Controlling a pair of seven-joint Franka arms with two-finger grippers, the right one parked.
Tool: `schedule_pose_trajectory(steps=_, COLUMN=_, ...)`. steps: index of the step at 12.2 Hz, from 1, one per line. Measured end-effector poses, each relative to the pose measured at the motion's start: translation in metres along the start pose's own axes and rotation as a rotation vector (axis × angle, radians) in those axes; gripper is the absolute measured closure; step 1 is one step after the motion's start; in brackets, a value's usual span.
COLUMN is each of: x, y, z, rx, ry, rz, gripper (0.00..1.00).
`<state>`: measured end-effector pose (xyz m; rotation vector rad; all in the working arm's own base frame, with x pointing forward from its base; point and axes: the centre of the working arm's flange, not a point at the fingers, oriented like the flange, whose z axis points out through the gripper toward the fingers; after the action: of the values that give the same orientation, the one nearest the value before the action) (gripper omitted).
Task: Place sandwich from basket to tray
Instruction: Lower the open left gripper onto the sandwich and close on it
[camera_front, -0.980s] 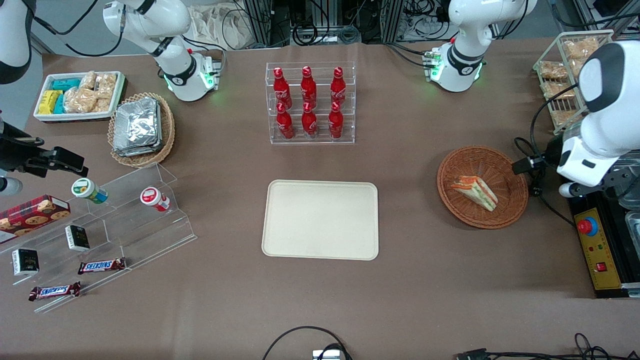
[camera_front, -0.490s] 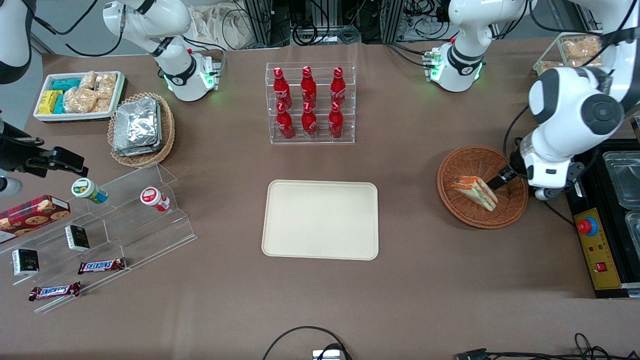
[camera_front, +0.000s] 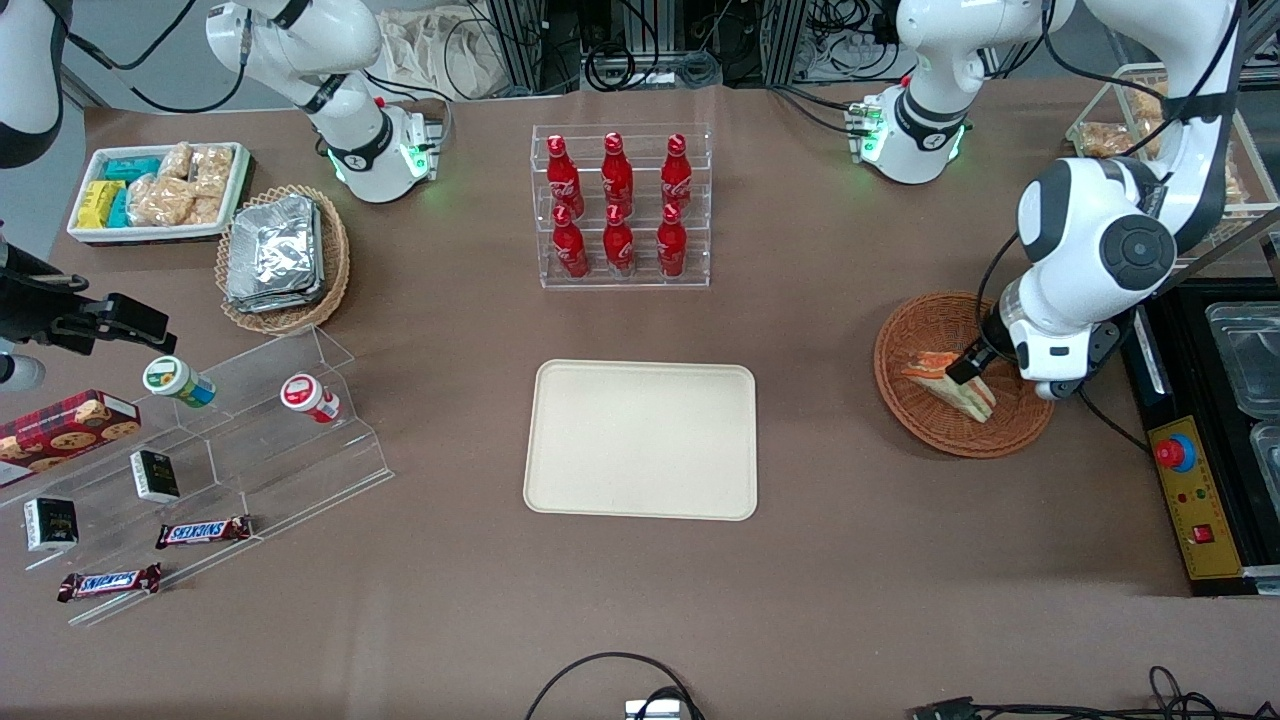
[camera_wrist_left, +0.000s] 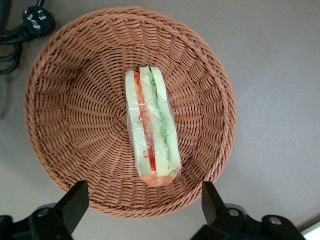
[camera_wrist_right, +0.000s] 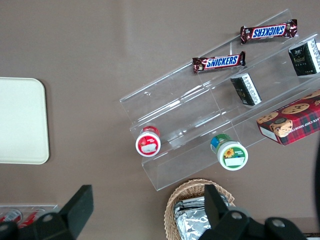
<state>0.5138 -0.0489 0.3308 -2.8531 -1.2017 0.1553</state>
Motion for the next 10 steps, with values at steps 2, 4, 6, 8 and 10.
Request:
schedule_pose_trajectory(steps=2, x=0.002, y=0.003, z=0.014, rx=0.002, ry=-0.01, rz=-0.022, gripper=0.0)
schedule_pose_trajectory(steps=4, x=0.003, y=0.004, z=0.026, rx=0.007, ry=-0.02, rz=-0.034, gripper=0.0)
schedule_pose_trajectory(steps=6, x=0.002, y=0.004, z=0.04, rx=0.011, ry=-0.027, rz=-0.047, gripper=0.0)
schedule_pose_trajectory(steps=8, x=-0.002, y=0.0, z=0.055, rx=0.011, ry=-0.029, rz=-0.051, gripper=0.0)
schedule_pose_trajectory(steps=10, x=-0.004, y=-0.003, z=0.068, rx=0.013, ry=-0.034, rz=-0.053, gripper=0.0)
